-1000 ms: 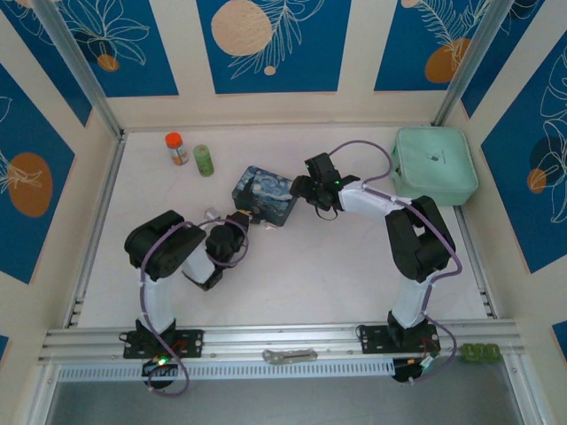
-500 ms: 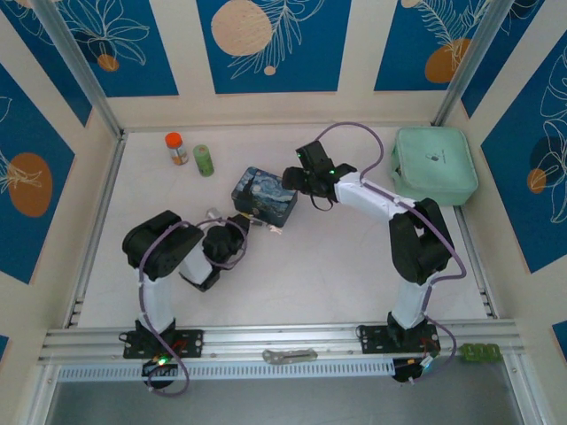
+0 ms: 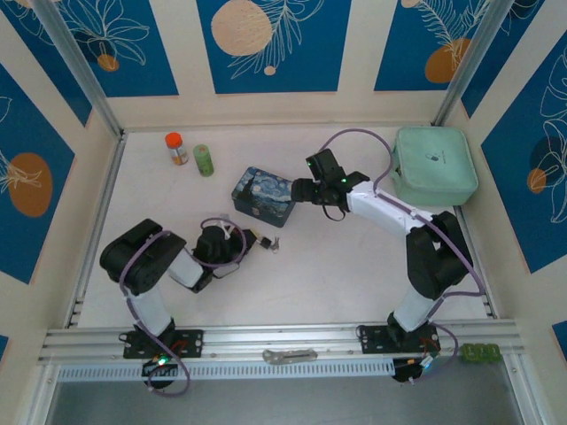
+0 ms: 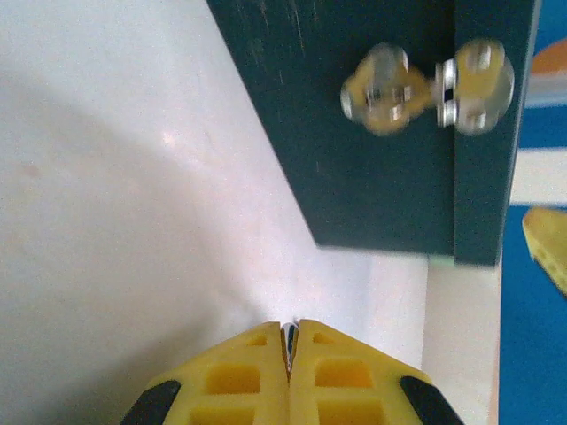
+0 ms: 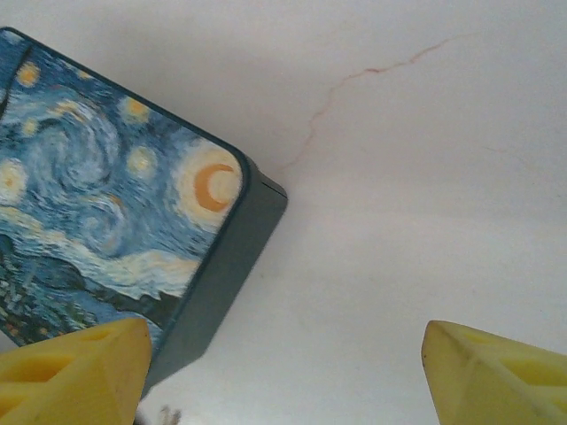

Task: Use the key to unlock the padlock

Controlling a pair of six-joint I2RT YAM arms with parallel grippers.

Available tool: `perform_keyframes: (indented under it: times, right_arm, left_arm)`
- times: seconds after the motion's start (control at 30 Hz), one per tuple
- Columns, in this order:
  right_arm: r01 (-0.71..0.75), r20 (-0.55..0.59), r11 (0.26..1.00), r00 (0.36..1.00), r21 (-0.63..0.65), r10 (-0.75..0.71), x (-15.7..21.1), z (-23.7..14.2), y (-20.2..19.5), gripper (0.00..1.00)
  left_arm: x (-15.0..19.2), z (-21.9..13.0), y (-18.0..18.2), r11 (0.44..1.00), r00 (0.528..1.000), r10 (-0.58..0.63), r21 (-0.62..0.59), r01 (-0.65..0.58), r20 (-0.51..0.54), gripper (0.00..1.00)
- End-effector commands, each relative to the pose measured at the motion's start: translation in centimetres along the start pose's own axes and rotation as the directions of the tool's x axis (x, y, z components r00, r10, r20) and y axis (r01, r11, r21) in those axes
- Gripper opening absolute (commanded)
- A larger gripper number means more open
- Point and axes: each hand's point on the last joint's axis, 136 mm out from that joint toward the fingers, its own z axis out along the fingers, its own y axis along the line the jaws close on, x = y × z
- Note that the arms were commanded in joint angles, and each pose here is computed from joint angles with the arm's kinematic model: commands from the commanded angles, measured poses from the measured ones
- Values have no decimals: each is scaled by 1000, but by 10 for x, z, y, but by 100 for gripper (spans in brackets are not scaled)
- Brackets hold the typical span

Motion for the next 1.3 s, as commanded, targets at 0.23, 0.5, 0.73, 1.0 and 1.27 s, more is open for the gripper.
perform_keyframes:
  times: [0.23, 0.5, 0.73, 1.0, 1.27]
  right_arm:
    - [-1, -23, 1000, 1000, -5, 1, 7, -4, -8, 81]
    - [-6, -4, 1000, 1000, 6, 6, 7, -9, -12, 81]
    - [-11, 34, 999, 999, 50, 9, 7, -17, -40, 86]
    - [18, 167, 990, 985, 140, -41, -14, -32, -110, 91]
    - [30, 287, 971, 953, 237, -99, -20, -27, -178, 91]
  left_arm:
    - [50, -25, 12, 964, 923, 160, -145, -223, -351, 0]
    - [48, -13, 33, 968, 935, 92, -189, -165, -342, 5]
    - [30, -20, 26, 954, 952, 141, -218, -203, -270, 56]
    - [-47, -51, -15, 889, 936, 336, -292, -352, -106, 84]
    - [-163, -114, -44, 698, 805, 585, -569, -435, 103, 100]
